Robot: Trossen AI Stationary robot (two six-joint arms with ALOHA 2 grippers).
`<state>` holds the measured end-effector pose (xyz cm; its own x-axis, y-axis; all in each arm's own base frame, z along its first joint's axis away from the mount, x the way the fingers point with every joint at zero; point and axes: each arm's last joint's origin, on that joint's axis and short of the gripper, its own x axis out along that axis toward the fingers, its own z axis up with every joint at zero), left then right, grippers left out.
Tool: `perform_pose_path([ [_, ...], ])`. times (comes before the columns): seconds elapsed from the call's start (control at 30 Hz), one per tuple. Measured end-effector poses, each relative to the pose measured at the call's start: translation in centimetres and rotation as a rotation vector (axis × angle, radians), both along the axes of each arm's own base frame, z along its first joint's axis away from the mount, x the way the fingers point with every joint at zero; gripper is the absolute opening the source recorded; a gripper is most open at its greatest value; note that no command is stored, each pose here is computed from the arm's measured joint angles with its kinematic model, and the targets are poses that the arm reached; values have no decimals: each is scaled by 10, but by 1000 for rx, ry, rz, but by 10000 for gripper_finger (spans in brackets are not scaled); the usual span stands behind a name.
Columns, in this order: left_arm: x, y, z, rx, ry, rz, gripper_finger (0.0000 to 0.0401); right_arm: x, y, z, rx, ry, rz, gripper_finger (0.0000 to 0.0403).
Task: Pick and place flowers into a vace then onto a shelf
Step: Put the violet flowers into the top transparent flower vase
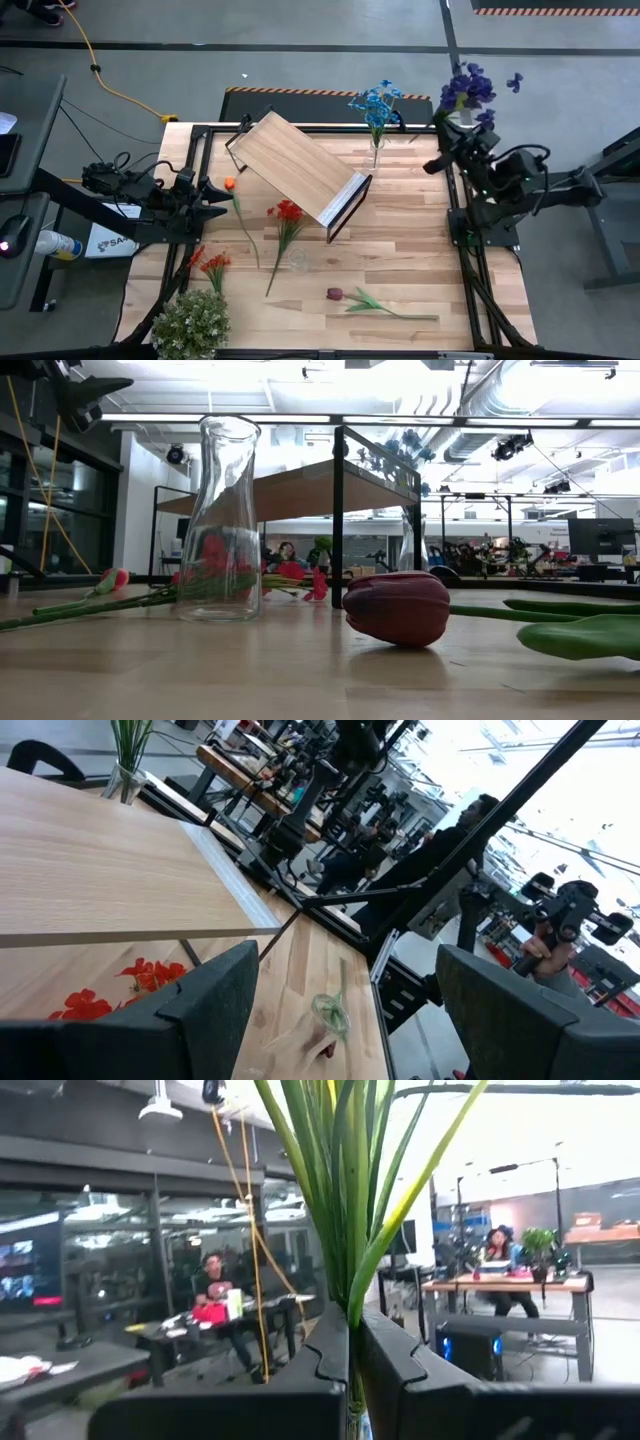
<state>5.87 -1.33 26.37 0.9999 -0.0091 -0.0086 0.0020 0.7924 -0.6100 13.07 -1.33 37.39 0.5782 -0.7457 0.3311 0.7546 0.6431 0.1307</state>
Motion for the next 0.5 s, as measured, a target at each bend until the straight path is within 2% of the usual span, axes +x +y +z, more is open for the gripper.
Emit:
perform_pose_path([
  [0.5,0,0,0,0,0,1,337,55,-48,-31,73,48,-111,0],
])
